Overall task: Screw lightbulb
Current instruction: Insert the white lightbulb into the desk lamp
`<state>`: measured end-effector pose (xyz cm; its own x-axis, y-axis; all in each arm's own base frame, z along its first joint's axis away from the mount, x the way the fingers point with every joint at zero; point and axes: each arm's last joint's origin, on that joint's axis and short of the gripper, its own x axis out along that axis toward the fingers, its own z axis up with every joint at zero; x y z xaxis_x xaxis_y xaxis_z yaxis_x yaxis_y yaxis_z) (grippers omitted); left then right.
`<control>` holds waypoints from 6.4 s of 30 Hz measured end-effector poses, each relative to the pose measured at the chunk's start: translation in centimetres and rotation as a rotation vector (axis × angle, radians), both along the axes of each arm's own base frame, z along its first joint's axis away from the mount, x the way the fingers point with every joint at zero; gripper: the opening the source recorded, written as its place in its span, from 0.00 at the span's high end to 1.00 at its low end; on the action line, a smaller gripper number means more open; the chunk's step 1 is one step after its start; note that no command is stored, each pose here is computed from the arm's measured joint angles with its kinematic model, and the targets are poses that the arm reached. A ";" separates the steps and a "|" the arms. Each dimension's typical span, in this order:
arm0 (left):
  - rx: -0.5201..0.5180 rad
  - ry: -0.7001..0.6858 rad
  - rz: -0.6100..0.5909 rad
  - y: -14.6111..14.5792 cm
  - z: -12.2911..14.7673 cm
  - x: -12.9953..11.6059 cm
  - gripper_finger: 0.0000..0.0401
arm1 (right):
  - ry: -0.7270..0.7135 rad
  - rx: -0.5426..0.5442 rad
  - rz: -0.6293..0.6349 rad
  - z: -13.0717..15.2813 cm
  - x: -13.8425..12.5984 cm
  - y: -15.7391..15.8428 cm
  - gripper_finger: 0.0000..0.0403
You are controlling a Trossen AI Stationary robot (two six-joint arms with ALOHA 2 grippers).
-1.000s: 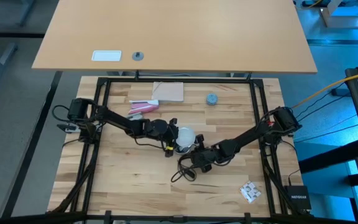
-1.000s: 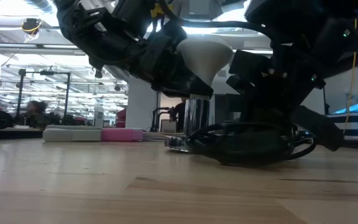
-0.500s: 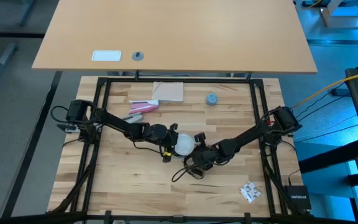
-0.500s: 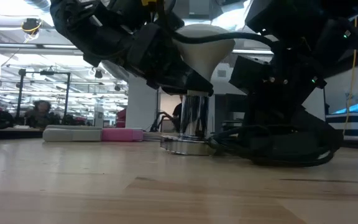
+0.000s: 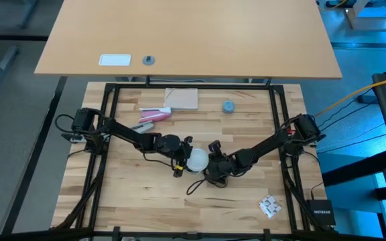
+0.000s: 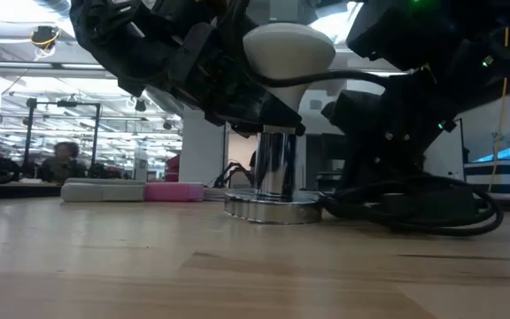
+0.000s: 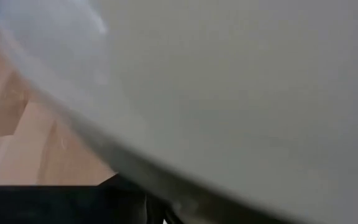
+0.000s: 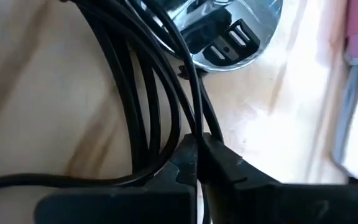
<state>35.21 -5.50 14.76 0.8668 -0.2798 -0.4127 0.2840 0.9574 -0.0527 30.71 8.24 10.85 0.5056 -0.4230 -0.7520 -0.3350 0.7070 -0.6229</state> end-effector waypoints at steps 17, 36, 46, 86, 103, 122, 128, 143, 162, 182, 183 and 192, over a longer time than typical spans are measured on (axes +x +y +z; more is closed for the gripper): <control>-0.040 -0.002 -0.071 -0.4 0.1 -0.1 0.61 | 0.049 -0.195 0.178 0.4 0.6 -0.3 0.98; -0.164 -0.076 -0.292 -1.1 1.0 -0.1 0.61 | 0.009 -0.280 0.403 1.3 2.0 -0.1 0.97; -0.189 -0.101 -0.359 -1.3 1.3 -0.1 0.61 | -0.038 -0.412 0.541 2.2 3.0 0.1 0.97; -0.131 -0.104 -0.203 -0.5 1.2 0.2 0.61 | 0.224 0.067 0.146 7.4 3.1 1.9 0.68; -0.116 -0.105 -0.088 1.8 1.1 0.6 0.61 | 0.301 0.556 0.175 7.7 1.8 6.4 0.68; -0.141 -0.098 -0.132 0.1 1.2 0.3 0.61 | 0.281 0.143 0.086 2.8 2.0 7.8 0.68; -0.197 -0.073 -0.205 -1.3 1.2 0.0 0.61 | 0.235 -0.081 0.013 1.9 2.7 6.1 0.68; -0.235 -0.057 -0.160 -1.7 1.2 0.0 0.61 | 0.293 -0.157 -0.021 2.0 2.0 5.3 0.68; -0.140 -0.108 0.265 1.8 1.2 0.7 0.61 | 0.664 -0.147 -0.140 2.8 -5.0 9.0 0.68; -0.132 -0.001 0.357 2.1 0.2 0.4 0.51 | 0.390 -0.066 -0.160 9.9 -7.0 8.5 0.68; -0.132 -0.001 0.358 2.1 0.2 0.4 0.48 | 0.387 -0.062 -0.157 9.9 -6.9 8.5 0.68; -0.106 -0.004 0.344 2.0 0.7 0.2 0.40 | 0.337 -0.074 -0.151 9.9 -6.6 8.6 0.68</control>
<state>35.42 -3.48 15.43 0.9195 -0.0125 -0.3930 -0.0533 0.9863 -0.1562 24.08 16.84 20.71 0.1628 -0.5334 -0.8301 -0.4253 0.7212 -0.5468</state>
